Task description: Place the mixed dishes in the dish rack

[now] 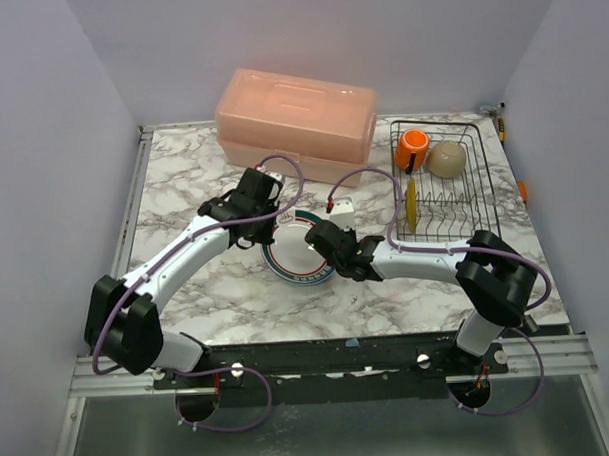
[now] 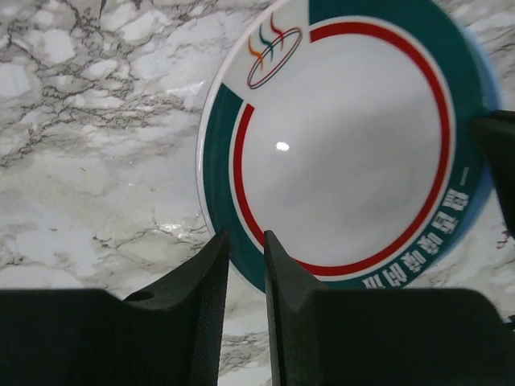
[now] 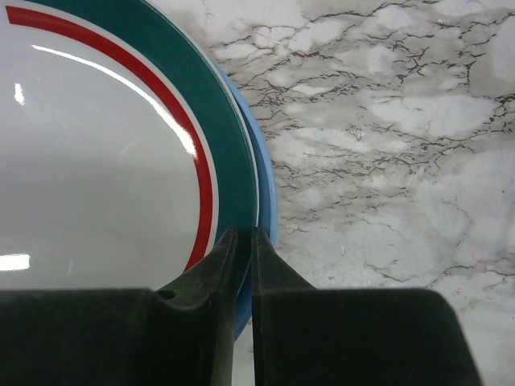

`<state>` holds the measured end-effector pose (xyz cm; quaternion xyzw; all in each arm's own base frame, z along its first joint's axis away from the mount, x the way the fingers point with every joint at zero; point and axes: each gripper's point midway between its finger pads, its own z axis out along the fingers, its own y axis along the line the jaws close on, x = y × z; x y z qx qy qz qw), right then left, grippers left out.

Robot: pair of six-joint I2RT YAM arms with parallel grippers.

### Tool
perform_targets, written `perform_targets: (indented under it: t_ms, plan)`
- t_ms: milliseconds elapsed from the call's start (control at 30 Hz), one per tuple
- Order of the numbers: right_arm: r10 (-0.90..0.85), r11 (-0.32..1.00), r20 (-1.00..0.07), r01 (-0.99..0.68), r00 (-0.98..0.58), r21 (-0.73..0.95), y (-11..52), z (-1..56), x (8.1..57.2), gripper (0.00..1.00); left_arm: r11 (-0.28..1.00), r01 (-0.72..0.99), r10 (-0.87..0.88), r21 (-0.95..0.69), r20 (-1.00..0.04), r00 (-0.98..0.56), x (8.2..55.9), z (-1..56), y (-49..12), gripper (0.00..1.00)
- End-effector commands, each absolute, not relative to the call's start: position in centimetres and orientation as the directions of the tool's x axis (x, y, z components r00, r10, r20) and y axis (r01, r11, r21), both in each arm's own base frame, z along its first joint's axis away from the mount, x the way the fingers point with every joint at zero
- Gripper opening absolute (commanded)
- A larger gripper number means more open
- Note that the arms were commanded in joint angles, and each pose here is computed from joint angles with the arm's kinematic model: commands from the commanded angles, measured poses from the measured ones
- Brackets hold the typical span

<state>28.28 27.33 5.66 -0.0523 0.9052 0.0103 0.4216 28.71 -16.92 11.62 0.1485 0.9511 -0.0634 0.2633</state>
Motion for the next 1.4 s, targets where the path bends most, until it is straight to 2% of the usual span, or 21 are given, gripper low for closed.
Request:
perform_targets:
  t_ms: [0, 233, 400, 533, 800, 967, 1167, 1367]
  plan:
    - [-0.146, 0.989, -0.712, -0.126, -0.686, -0.081, 26.3, 3.1, 27.0, 0.11, 0.911, 0.386, 0.193, -0.146, -0.676, -0.711, 28.9, 16.0, -18.9, 0.23]
    - [-0.153, 0.987, -0.706, -0.140, -0.691, -0.077, 26.7, 2.8, 27.0, 0.11, 0.930, 0.347, 0.159, -0.121, -0.719, -0.677, 29.0, 16.9, -17.9, 0.24]
    - [-0.153, 0.986, -0.705, -0.150, -0.692, -0.066, 27.1, 2.8, 27.0, 0.11, 0.967, 0.253, 0.183, -0.024, -0.625, -0.759, 29.6, 14.5, -15.9, 0.32]
    - [-0.156, 0.986, -0.702, -0.154, -0.695, -0.067, 27.2, 2.6, 27.0, 0.10, 0.966, 0.258, 0.201, -0.028, -0.549, -0.811, 29.5, 12.8, -16.4, 0.34]
    - [-0.155, 0.986, -0.703, -0.157, -0.694, -0.063, 27.4, 2.7, 27.1, 0.10, 0.949, 0.301, 0.204, -0.093, -0.545, -0.813, 29.1, 12.9, -17.7, 0.34]
    - [-0.155, 0.985, -0.701, -0.163, -0.696, -0.056, 27.6, 2.7, 27.0, 0.10, 0.931, 0.341, 0.194, -0.129, -0.617, -0.763, 29.1, 14.5, -18.3, 0.26]
    - [-0.151, 0.982, -0.705, -0.187, -0.693, -0.027, 28.1, 3.0, 26.9, 0.11, 0.910, 0.381, 0.194, -0.164, -0.643, -0.741, 28.8, 15.3, -19.0, 0.02]
    - [-0.154, 0.978, -0.717, -0.208, -0.680, -0.012, 28.3, 4.5, 26.9, 0.24, 0.944, 0.314, 0.179, -0.097, -0.647, -0.741, 29.4, 15.2, -17.4, 0.00]
